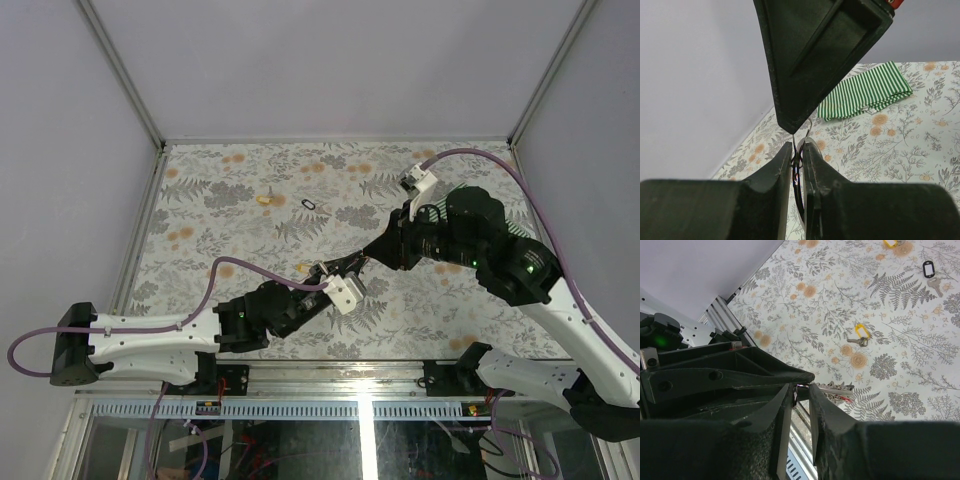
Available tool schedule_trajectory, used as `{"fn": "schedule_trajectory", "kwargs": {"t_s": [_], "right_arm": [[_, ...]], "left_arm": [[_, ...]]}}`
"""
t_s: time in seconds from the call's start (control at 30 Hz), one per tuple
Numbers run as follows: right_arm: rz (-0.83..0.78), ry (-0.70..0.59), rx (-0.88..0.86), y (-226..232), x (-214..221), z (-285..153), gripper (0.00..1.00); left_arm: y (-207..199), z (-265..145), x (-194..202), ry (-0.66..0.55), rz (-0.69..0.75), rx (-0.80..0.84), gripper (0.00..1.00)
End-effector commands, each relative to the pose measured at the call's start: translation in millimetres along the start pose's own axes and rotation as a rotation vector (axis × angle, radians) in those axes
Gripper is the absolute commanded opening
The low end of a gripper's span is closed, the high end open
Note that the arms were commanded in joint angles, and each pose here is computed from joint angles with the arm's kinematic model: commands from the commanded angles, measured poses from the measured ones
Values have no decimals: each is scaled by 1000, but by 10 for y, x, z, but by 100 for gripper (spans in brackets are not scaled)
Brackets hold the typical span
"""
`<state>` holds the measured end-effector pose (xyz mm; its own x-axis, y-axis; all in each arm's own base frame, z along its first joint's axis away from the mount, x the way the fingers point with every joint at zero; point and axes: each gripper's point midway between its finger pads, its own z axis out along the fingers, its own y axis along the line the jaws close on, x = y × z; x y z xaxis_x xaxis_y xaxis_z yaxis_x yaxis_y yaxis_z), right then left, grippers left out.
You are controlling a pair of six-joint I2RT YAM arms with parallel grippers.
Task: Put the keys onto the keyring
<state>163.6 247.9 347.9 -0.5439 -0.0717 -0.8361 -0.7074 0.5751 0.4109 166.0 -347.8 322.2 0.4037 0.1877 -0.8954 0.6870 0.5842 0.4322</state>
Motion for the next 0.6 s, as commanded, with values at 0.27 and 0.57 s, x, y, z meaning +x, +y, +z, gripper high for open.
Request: {"fn": "schedule_trajectory", "kwargs": {"t_s": [0.27, 0.57], "right_arm": [[-8, 4, -61, 118, -63, 16, 16], [-31, -17, -60, 139, -139, -37, 0]], "left_arm": [[168, 5, -261, -64, -42, -64, 0], [186, -20, -288, -84, -51, -68, 19]]}}
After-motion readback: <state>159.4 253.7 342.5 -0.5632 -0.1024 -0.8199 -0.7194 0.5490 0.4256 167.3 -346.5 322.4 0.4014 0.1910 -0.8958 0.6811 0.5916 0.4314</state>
